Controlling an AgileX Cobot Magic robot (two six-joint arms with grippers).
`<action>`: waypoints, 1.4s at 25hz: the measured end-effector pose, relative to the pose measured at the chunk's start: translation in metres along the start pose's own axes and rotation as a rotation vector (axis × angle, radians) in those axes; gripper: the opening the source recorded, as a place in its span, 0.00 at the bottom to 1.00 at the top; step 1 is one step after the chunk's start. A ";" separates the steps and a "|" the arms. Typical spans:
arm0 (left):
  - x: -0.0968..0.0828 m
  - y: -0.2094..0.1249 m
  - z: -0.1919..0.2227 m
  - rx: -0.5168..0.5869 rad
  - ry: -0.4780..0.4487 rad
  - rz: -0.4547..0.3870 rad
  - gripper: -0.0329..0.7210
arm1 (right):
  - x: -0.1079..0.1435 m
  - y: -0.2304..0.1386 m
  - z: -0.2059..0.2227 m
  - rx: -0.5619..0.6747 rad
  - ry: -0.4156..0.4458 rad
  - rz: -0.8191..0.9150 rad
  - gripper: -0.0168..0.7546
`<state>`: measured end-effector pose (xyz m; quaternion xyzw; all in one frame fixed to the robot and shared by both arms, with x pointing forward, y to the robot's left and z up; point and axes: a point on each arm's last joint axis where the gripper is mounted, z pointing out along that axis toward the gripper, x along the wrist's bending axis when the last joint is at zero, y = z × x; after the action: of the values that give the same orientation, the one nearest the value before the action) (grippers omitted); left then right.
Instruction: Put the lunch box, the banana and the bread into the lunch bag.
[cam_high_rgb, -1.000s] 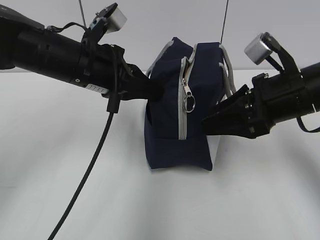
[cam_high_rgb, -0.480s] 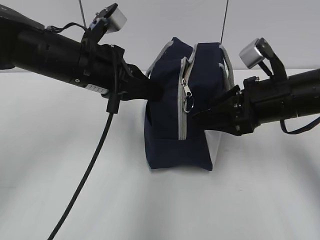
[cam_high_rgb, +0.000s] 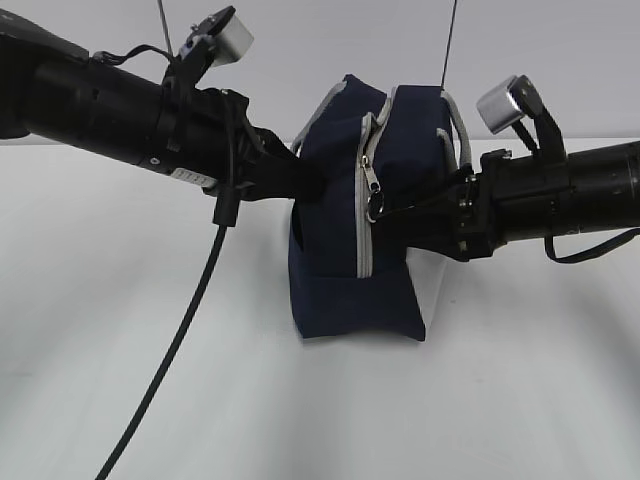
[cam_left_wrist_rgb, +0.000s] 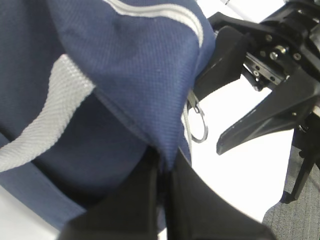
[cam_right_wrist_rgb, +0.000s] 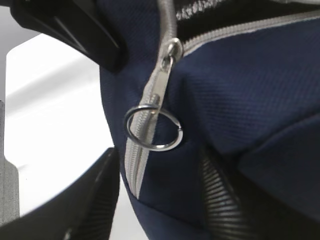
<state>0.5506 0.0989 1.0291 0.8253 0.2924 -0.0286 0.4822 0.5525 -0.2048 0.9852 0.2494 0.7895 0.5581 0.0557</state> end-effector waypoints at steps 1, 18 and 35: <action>0.000 0.000 0.000 0.000 0.000 0.000 0.05 | 0.000 0.001 0.000 -0.007 -0.003 -0.001 0.53; 0.000 0.000 0.000 0.000 0.000 0.000 0.05 | -0.002 0.004 0.001 -0.073 -0.004 0.005 0.53; 0.000 0.000 0.000 0.003 -0.002 0.002 0.05 | -0.012 -0.018 0.017 -0.106 0.063 0.038 0.53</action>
<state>0.5503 0.0989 1.0289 0.8263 0.2909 -0.0295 0.4814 0.5630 -0.1999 0.9601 0.2434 0.7553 0.6076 0.0334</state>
